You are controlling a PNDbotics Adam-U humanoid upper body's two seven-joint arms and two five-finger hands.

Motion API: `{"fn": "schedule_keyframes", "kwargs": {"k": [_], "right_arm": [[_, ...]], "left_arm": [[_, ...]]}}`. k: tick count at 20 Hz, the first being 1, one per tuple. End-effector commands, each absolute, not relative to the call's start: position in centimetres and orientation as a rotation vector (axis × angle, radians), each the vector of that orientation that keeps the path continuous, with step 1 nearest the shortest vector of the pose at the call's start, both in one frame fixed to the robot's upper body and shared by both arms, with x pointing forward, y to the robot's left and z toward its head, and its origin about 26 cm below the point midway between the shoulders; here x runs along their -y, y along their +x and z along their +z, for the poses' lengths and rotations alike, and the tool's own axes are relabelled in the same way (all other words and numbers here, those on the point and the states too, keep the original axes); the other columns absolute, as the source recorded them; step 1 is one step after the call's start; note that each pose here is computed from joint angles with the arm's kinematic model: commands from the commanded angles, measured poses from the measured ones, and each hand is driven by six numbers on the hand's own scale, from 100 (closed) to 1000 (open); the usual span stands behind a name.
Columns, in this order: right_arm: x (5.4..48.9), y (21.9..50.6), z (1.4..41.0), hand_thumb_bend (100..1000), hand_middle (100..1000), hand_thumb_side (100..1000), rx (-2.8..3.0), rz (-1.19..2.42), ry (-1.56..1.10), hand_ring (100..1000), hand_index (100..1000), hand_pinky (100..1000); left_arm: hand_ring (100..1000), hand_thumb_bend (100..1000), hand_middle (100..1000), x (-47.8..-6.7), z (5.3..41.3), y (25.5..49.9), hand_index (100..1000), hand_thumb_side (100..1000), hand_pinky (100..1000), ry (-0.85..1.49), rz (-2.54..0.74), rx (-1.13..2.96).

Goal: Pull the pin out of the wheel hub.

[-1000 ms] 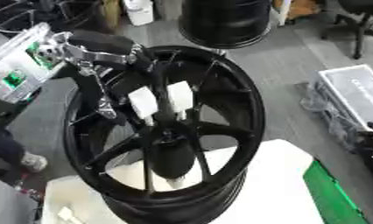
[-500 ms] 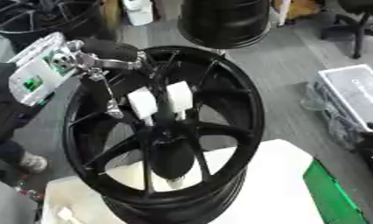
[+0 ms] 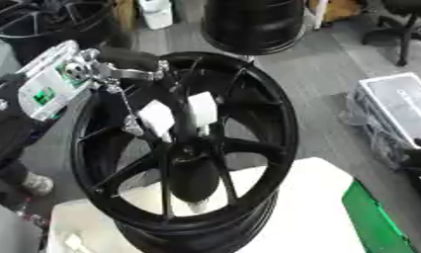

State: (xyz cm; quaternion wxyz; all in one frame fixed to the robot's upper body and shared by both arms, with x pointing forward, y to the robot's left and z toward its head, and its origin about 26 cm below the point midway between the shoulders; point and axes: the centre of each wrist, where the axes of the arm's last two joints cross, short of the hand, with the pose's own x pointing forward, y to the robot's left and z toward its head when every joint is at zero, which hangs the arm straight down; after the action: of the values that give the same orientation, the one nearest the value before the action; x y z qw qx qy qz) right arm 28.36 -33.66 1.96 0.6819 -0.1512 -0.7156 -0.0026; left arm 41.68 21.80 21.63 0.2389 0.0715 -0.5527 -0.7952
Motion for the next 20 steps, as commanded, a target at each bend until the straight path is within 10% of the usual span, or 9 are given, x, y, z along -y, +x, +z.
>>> {"fn": "schedule_keyframes", "kwargs": {"k": [1,20], "right_arm": [[34.1,28.5,2.8,100,635,784,1.628,0.014,-0.358,607,794,684],[35.0,27.9,2.4,100,634,784,1.604,-0.006,-0.400,606,793,684]], "left_arm": [[497,356,283,-22.3,23.7,41.8,380,100,723,0.146,-2.461,1.417],[519,404,294,-32.3,35.5,36.8,394,100,736,0.460,-2.119,1.573]]}}
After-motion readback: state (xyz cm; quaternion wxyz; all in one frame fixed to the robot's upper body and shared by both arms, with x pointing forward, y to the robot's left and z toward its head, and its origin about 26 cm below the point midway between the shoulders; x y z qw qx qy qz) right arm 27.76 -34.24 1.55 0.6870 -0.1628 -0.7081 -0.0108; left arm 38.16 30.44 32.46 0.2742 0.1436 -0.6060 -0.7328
